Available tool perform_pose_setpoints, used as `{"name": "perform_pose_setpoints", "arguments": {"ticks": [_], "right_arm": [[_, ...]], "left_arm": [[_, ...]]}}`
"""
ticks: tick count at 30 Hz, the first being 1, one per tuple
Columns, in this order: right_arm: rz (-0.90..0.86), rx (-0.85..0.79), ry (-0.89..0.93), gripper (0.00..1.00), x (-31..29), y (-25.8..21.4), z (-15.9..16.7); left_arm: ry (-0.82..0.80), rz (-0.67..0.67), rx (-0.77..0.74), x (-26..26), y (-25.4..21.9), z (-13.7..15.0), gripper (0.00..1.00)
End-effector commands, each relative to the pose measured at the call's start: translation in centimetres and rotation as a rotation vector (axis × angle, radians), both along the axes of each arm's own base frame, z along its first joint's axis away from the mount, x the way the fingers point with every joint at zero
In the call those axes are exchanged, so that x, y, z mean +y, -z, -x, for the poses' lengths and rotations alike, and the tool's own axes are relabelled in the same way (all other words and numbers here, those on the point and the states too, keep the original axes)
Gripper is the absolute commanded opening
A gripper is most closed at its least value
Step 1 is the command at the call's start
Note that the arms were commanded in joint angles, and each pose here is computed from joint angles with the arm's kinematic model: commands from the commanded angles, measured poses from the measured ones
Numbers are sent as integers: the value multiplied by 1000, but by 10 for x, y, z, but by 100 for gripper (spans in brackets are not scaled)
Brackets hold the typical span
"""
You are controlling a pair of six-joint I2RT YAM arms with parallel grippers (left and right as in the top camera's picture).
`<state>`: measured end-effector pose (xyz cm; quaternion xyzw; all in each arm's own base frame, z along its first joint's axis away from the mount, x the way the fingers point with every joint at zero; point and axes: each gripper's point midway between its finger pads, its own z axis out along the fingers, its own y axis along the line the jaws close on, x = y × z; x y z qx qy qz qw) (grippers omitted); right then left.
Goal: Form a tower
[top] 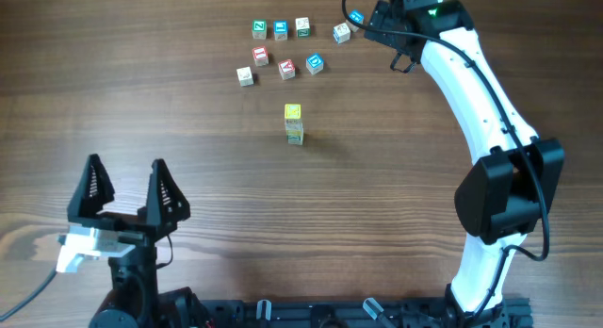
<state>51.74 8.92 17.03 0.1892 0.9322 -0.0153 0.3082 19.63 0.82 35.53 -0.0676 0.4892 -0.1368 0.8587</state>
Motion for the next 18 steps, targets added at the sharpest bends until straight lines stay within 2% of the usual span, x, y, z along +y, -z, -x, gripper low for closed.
{"name": "perform_pose_setpoints", "arguments": {"ticks": [1,9,15,18], "right_arm": [[20,8,1,100,0,6,-1],[20,9,1,100,0,6,-1],[20,9,1,99,0,6,-1],[21,9,1,100,0,6,-1]], "left_arm": [[2,-13,5,-1,21,-4,100],[11,14,125,3,76,-26,100],[12,22,163,4,89,-31,100],[12,49,278,6,116,-40,100]]}}
